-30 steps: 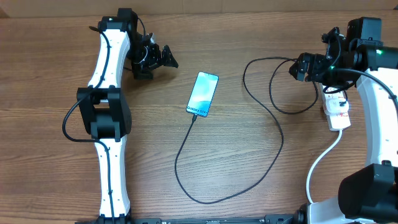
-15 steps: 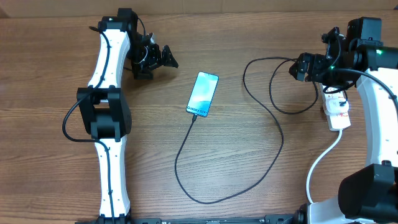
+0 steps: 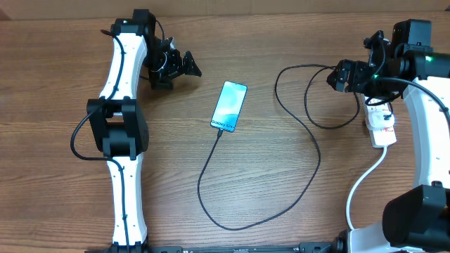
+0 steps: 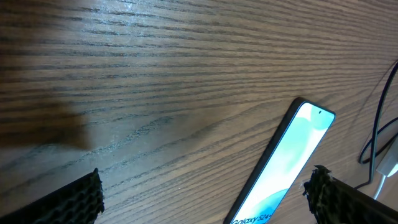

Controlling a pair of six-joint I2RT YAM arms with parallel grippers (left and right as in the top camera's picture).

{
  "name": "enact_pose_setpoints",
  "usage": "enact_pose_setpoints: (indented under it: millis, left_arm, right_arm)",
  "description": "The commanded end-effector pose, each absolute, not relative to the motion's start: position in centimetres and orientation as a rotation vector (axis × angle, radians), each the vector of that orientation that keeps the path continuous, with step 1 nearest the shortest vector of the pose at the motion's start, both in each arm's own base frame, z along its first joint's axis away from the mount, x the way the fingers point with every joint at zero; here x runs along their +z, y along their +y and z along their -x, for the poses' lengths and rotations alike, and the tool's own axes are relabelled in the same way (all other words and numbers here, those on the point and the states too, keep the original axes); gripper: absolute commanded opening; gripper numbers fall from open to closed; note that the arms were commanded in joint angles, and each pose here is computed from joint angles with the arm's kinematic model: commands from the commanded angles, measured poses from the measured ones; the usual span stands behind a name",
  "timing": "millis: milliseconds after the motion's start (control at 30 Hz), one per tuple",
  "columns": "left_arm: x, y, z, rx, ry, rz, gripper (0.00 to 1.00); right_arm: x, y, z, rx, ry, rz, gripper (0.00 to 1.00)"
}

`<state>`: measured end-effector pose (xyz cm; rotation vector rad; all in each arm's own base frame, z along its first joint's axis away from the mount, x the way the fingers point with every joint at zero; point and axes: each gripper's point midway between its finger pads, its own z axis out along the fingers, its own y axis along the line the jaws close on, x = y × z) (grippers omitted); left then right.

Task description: Plug charger to phone and switch on socket

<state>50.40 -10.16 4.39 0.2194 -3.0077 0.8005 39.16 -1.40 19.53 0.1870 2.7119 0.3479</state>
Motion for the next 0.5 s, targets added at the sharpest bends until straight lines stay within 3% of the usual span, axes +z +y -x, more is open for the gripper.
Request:
enact_pose_setpoints:
  millis: [0, 233, 467]
  left_arm:
    - [4.1, -10.4, -50.6, 0.792, -3.012, -0.209, 1.0]
    - [5.9, -10.5, -50.9, 0.809, -3.049, -0.192, 1.0]
    - [13.3, -10.5, -51.2, 0.871, -3.185, -0.138, 1.0]
  right_arm:
    - [21.1, -1.5, -39.6, 0.342, 2.665, -0.165, 1.0]
    - [21.1, -1.5, -39.6, 0.342, 2.665, -0.165, 1.0]
    - [21.1, -1.5, -39.6, 0.341, 2.665, -0.164, 1.0]
